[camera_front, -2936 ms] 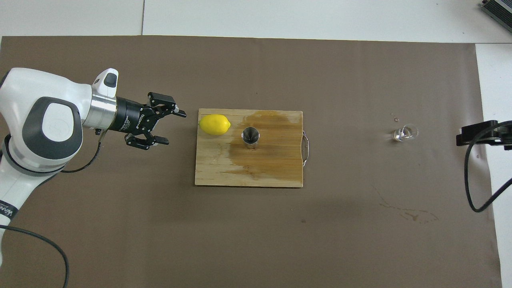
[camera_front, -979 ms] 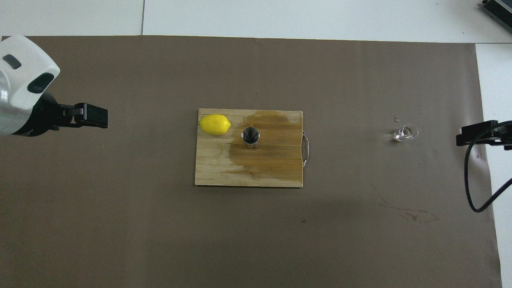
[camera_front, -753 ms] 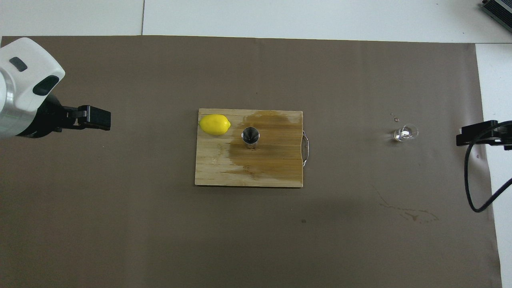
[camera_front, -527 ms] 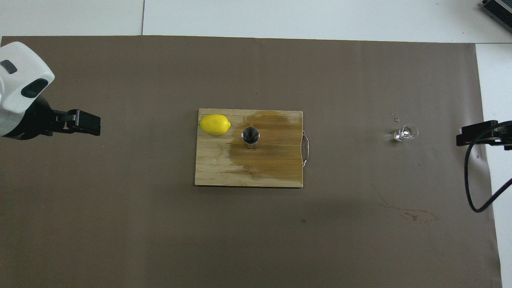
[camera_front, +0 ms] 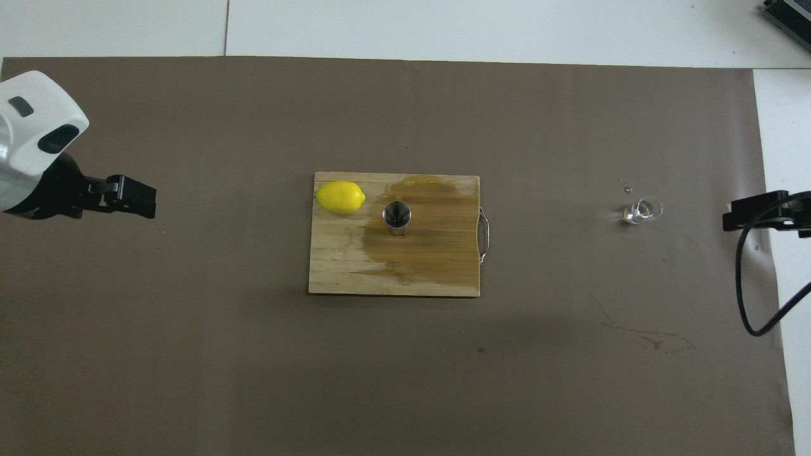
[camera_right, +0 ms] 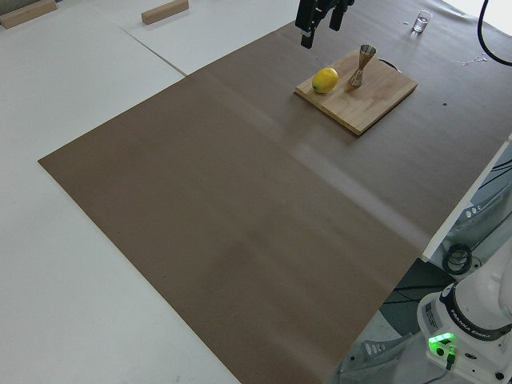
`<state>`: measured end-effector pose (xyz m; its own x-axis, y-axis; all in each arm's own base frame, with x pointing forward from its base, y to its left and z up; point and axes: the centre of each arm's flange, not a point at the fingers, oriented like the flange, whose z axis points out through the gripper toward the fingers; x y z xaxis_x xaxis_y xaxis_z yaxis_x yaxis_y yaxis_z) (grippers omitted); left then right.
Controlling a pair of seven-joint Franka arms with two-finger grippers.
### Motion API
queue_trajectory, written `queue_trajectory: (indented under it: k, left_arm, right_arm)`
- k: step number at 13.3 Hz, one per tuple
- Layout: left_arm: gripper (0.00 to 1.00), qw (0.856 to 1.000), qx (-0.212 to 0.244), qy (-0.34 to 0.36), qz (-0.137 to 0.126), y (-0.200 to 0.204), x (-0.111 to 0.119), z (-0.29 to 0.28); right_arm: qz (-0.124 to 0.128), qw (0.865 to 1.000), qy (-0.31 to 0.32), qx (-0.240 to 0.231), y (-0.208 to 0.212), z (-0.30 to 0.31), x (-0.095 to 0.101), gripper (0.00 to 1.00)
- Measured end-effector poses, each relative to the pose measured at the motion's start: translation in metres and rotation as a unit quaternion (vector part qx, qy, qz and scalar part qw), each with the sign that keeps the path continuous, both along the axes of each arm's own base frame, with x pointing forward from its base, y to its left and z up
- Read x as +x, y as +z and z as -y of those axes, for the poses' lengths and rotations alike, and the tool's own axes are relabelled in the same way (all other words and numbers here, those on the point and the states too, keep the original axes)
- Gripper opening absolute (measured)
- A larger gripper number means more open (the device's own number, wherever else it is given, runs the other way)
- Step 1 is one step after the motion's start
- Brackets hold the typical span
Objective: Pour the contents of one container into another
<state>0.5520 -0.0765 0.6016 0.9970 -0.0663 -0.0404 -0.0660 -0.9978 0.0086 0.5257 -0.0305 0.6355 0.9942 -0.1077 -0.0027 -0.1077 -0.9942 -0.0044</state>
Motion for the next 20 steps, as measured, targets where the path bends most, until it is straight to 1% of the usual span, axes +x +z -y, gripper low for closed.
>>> queue_trajectory:
  k: [2,5,10,20]
  left_arm:
    - [1.0,1.0,0.0,-0.001,-0.007,-0.008,0.005,-0.008]
    - [1.0,1.0,0.0,0.0,-0.012,-0.009,0.005,-0.009]
    - [1.0,1.0,0.0,0.007,0.002,0.013,-0.006,-0.016]
    - [1.0,1.0,0.001,0.009,0.0,0.014,-0.007,-0.019]
  right_arm:
    - [0.0,1.0,0.0,0.0,0.0,0.0,0.0,1.0]
    - [0.0,1.0,0.0,0.0,0.0,0.0,0.0,1.0]
    - [0.0,1.0,0.0,0.0,0.0,0.0,0.0,1.0]
    - [0.0,1.0,0.0,0.0,0.0,0.0,0.0,1.0]
